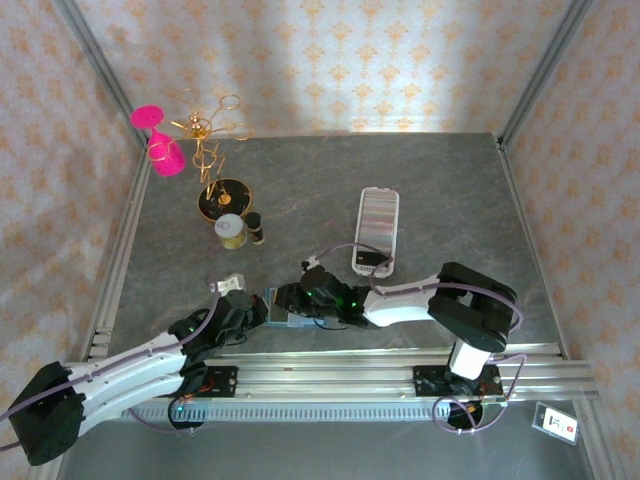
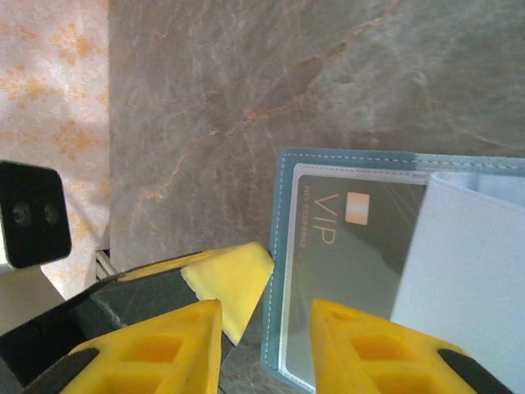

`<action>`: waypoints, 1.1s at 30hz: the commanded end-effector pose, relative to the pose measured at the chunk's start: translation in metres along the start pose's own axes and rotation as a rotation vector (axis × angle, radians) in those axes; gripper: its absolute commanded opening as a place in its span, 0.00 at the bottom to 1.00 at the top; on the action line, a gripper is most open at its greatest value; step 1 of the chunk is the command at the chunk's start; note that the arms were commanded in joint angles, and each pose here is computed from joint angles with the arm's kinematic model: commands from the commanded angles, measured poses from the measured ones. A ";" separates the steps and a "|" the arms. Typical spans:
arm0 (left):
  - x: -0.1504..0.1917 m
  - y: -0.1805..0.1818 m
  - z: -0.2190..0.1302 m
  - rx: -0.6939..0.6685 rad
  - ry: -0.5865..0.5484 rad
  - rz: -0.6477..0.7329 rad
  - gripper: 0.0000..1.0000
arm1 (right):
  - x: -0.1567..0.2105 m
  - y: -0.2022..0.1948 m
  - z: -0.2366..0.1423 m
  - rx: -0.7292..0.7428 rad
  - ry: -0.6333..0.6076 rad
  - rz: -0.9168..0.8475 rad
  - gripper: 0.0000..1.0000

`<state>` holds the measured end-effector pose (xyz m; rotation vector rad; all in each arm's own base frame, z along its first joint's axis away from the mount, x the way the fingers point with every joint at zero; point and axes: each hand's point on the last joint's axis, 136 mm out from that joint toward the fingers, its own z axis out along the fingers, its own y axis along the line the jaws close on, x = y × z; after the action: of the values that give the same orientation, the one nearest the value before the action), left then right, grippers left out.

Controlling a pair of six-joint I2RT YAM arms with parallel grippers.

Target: Put the credit cards into the card holder

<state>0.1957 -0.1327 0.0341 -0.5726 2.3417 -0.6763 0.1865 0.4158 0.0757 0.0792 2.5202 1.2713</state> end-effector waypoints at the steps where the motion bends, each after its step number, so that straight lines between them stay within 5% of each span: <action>1: -0.010 0.021 -0.006 -0.085 -0.074 -0.004 0.05 | -0.004 0.024 0.011 -0.058 -0.007 -0.029 0.33; 6: -0.010 0.023 -0.008 -0.067 -0.086 -0.019 0.19 | -0.004 0.037 0.026 -0.095 0.014 -0.034 0.33; 12: -0.016 0.031 -0.013 -0.090 -0.122 -0.022 0.20 | -0.010 0.045 0.029 -0.083 -0.005 -0.064 0.33; 23: -0.010 0.016 -0.007 -0.043 -0.075 0.046 0.23 | -0.022 -0.041 -0.026 0.314 -0.110 -0.145 0.42; 33: 0.002 0.007 0.006 -0.037 -0.001 0.084 0.22 | -0.010 -0.079 -0.031 0.443 -0.062 -0.146 0.47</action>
<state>0.1928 -0.1178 0.0181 -0.5359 2.3734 -0.5394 0.1946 0.3562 0.0463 0.0417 2.6301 0.7537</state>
